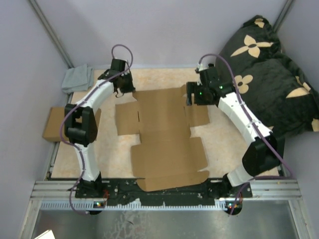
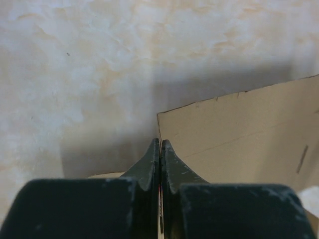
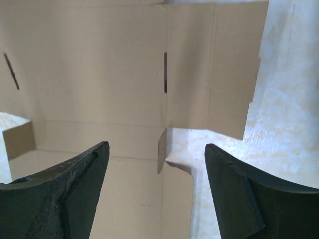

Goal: Fold the paper box

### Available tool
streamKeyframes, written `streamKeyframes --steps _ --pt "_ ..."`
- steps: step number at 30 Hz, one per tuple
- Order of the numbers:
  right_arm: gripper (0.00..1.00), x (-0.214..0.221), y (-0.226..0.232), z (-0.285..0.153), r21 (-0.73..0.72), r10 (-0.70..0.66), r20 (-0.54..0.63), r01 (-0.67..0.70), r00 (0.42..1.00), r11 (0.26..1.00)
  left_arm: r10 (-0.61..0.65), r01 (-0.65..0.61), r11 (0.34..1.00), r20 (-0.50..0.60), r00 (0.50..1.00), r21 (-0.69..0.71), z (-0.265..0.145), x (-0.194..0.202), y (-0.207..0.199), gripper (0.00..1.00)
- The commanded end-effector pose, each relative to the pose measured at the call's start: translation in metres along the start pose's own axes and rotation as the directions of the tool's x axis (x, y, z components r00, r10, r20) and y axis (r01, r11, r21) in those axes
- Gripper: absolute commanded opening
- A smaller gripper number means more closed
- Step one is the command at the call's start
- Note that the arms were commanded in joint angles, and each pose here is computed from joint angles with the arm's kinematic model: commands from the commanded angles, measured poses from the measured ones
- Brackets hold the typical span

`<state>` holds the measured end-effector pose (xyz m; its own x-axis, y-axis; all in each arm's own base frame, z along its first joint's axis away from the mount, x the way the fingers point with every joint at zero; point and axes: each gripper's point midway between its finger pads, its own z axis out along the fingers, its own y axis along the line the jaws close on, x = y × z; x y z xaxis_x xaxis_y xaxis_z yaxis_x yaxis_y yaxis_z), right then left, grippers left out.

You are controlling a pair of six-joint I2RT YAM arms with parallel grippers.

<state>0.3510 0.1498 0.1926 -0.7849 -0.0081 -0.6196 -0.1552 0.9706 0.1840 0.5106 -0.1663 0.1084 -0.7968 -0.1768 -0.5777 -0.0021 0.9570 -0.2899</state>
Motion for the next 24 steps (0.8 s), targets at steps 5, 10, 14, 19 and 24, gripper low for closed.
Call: streamKeyframes --steps 5,10,14,19,24 --pt "0.78 -0.036 0.002 -0.019 0.012 -0.052 0.02 0.052 0.998 0.999 0.077 -0.238 0.933 0.493 0.867 0.272 -0.142 -0.054 -0.066 0.0" --pt "0.78 -0.043 0.003 -0.03 0.009 -0.082 0.026 0.082 0.996 0.997 0.168 -0.405 0.872 0.608 0.776 0.275 -0.181 -0.036 -0.092 0.0" --pt "0.78 -0.044 0.003 -0.042 0.006 -0.099 0.031 0.099 0.995 0.995 0.229 -0.481 0.841 0.643 0.731 0.248 -0.196 -0.021 -0.1 0.0" --pt "0.78 -0.041 -0.006 -0.049 0.054 -0.1 0.015 0.099 0.995 0.994 0.224 -0.492 0.84 0.679 0.699 0.229 -0.209 -0.008 -0.095 0.0" --pt "0.77 -0.036 -0.016 -0.053 0.106 -0.102 -0.003 0.101 0.995 0.989 0.193 -0.487 0.846 0.726 0.66 0.217 -0.229 -0.004 -0.088 0.0"
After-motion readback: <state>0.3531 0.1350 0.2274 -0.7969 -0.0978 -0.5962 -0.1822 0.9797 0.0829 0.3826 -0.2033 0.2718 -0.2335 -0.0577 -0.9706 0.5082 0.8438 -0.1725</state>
